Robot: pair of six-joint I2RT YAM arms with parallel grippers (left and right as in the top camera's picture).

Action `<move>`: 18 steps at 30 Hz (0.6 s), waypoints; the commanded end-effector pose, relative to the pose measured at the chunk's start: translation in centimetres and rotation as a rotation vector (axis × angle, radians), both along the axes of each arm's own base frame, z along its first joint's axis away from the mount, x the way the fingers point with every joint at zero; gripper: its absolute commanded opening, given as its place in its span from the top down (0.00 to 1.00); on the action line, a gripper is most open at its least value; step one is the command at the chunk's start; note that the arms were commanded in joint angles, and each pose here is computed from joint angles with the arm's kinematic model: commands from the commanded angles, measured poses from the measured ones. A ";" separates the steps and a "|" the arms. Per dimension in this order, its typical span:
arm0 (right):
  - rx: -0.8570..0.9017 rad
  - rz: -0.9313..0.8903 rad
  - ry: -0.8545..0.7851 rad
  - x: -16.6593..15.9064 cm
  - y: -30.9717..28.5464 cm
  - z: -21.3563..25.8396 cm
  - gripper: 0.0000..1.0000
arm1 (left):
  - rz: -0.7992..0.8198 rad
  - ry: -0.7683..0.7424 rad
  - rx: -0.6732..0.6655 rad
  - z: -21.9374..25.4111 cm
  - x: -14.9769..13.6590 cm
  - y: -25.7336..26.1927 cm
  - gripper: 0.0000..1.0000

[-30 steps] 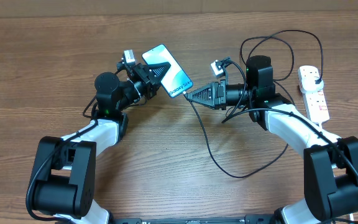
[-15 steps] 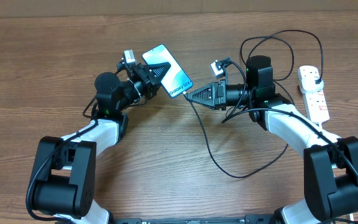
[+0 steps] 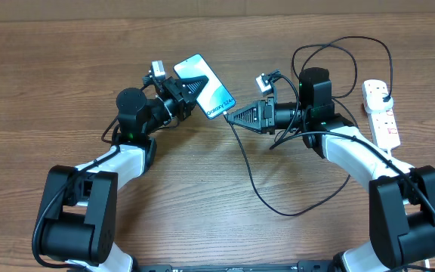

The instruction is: Plug charger to phone and switch on socket

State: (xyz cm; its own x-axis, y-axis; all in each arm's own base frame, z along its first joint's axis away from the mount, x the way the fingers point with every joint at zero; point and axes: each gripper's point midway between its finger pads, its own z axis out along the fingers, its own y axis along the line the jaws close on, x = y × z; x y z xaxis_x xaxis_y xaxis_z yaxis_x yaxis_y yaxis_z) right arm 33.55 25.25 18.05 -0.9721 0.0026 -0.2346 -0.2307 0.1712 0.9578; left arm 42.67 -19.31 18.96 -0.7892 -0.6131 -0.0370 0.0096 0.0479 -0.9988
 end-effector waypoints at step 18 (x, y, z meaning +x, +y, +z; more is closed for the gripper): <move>-0.002 -0.030 -0.045 0.8 -0.3 1.0 0.96 | -0.179 -0.115 0.049 1.0 -2.8 -2.5 0.96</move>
